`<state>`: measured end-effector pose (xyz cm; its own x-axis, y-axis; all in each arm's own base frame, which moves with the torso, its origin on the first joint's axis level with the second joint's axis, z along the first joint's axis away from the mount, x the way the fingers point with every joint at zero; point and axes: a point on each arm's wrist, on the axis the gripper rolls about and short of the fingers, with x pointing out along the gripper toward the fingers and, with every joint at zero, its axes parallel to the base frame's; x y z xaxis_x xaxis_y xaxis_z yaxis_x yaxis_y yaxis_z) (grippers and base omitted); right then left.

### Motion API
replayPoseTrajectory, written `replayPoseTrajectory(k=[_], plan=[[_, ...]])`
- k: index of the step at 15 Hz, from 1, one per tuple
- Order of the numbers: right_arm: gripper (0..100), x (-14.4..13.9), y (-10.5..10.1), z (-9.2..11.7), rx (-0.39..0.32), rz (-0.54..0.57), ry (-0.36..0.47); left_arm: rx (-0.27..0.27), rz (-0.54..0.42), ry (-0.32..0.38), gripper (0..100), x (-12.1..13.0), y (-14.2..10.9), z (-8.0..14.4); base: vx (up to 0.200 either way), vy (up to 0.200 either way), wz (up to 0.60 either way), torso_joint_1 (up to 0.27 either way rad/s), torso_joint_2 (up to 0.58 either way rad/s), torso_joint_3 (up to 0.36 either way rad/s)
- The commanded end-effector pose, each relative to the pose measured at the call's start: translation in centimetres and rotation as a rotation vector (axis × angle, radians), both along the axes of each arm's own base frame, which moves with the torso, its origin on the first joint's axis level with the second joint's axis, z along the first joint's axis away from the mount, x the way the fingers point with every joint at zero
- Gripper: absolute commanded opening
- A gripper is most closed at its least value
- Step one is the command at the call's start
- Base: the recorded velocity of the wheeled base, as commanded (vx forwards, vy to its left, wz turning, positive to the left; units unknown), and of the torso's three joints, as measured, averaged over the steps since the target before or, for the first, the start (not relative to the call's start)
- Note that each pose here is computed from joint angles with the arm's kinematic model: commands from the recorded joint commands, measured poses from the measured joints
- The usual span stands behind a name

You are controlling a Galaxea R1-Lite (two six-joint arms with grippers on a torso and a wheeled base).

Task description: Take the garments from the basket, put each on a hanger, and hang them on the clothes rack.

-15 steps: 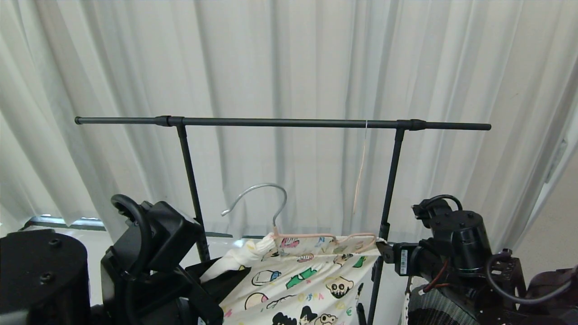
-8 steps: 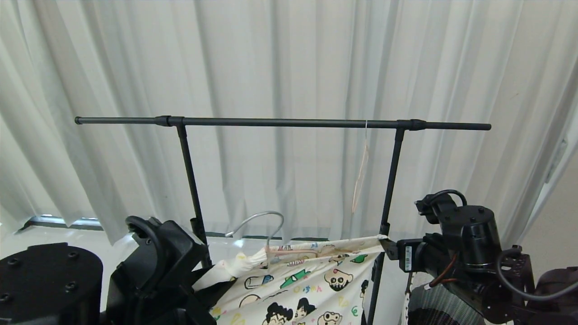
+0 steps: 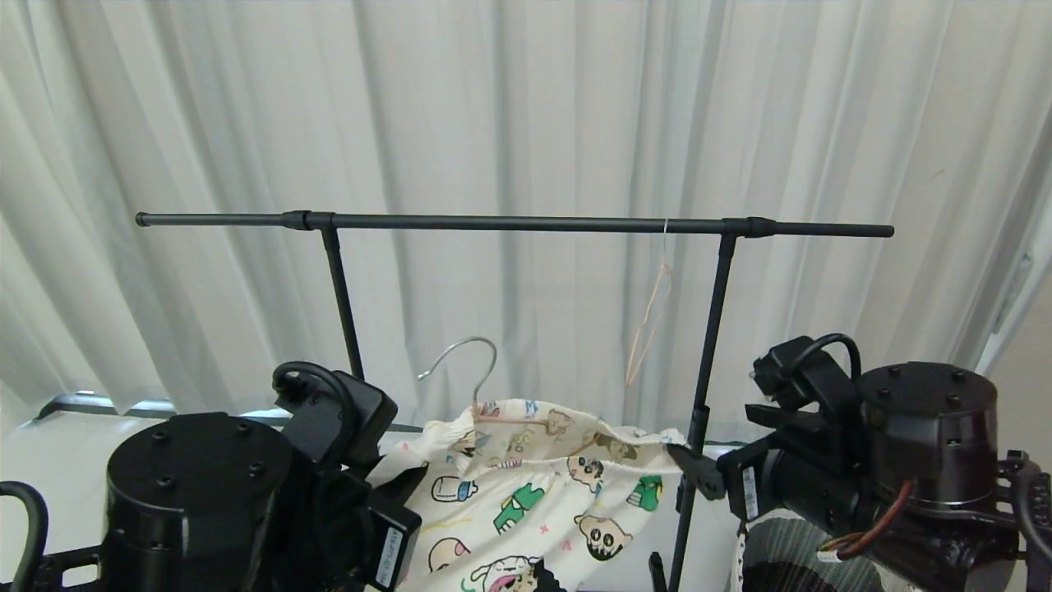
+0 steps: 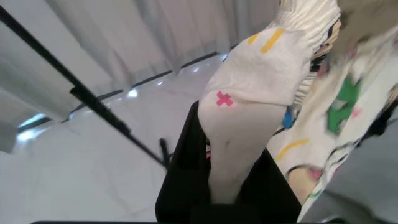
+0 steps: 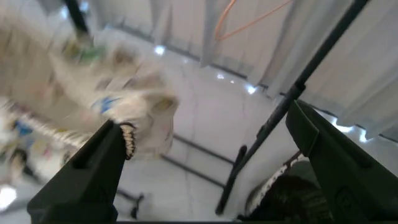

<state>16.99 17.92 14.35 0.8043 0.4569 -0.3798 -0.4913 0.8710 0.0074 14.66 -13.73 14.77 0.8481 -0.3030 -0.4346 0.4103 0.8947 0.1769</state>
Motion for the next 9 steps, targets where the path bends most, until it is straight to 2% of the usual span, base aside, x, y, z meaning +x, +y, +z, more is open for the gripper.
replayPoseTrajectory(k=[1,4,7,8,9], plan=[[100,-1.2,-0.1,1.0,-0.01,0.101,-0.022,-0.028,-0.023,0.003,0,-0.2,-0.6,-0.1,0.0,0.0,0.0,0.0,0.0,0.0],[100,-0.6,-0.5,1.3,-0.083,0.175,-0.078,-0.062,-0.068,-0.013,0,-0.8,-0.8,-0.2,0.0,0.0,0.0,0.0,0.0,0.0],[100,-0.2,0.0,2.4,-0.126,0.314,-0.159,-0.11,-0.173,-0.016,0,-1.6,-1.0,-0.6,0.0,0.0,0.0,0.0,0.0,0.0],[100,-0.2,0.1,2.5,-0.142,0.355,-0.175,-0.112,-0.189,-0.015,0,-1.9,-1.1,-0.7,0.0,0.0,0.0,0.0,0.0,0.0],[100,-0.2,0.3,2.7,-0.173,0.44,-0.2,-0.108,-0.225,-0.007,0,-2.5,-1.3,-1.0,0.0,0.0,0.0,0.0,0.0,0.0]])
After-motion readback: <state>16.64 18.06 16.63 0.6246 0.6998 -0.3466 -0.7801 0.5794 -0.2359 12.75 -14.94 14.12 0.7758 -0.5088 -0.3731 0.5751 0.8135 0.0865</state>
